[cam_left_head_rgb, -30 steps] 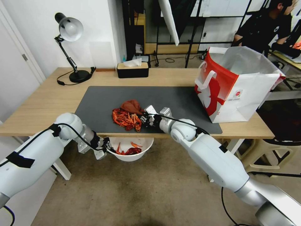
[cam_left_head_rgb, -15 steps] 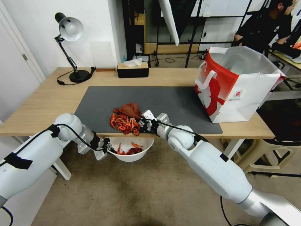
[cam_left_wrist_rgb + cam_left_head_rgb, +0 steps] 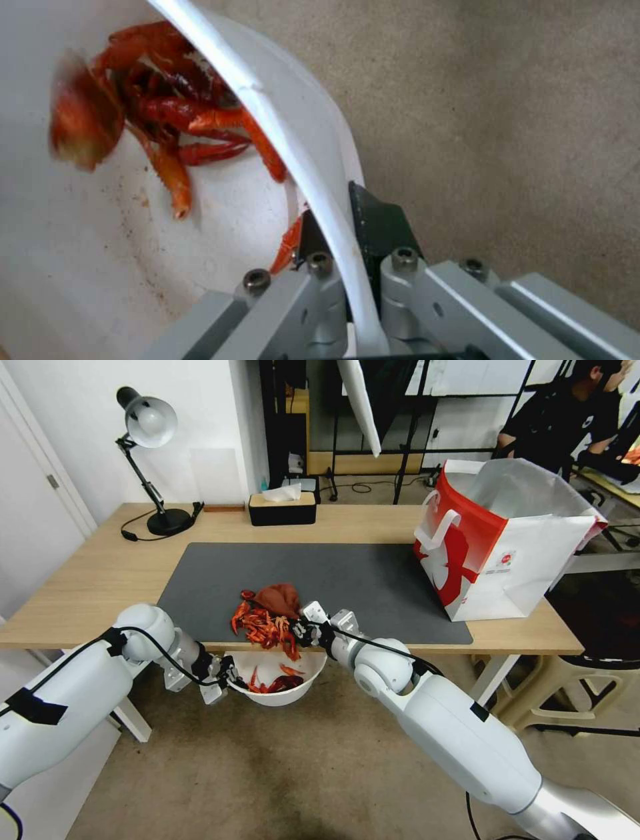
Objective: Sweep shrimp from table into container with towel, then put container into takeout bag.
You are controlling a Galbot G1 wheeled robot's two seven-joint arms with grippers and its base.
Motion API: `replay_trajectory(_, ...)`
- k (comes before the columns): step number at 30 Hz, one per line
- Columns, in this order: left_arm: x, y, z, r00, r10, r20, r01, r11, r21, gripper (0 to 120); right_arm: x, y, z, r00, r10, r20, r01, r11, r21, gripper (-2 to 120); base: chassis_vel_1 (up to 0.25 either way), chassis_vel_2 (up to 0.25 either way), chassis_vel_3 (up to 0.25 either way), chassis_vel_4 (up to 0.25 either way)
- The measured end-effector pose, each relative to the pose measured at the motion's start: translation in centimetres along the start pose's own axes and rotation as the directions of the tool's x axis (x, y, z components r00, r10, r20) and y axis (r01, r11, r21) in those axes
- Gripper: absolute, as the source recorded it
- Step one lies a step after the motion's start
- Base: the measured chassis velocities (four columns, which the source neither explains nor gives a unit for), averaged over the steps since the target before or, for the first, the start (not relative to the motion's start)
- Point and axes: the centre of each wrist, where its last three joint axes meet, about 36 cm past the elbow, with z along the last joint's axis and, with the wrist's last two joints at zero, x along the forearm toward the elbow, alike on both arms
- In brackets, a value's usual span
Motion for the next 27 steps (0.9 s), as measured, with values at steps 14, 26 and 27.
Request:
replay_trajectory(14,0.4,-0.9,-0.3,1.0,-0.011,-0.001,0.011,1.0,0.002,0,1.7,1.5,0.7,1.0,-0.011,0.007,0.011,1.0,-0.008,7,0.0,0.0,0.0,0.0)
replay_trajectory(26,0.6,-1.7,-0.5,1.0,-0.013,-0.009,0.013,1.0,0.006,0,2.8,2.6,1.1,0.999,-0.03,0.014,0.03,1.0,-0.008,7,0.0,0.0,0.0,0.0)
replay_trajectory(27,0.6,-1.7,-0.5,1.0,-0.013,-0.009,0.013,1.0,0.006,0,2.8,2.6,1.1,0.999,-0.03,0.014,0.03,1.0,-0.008,7,0.0,0.0,0.0,0.0)
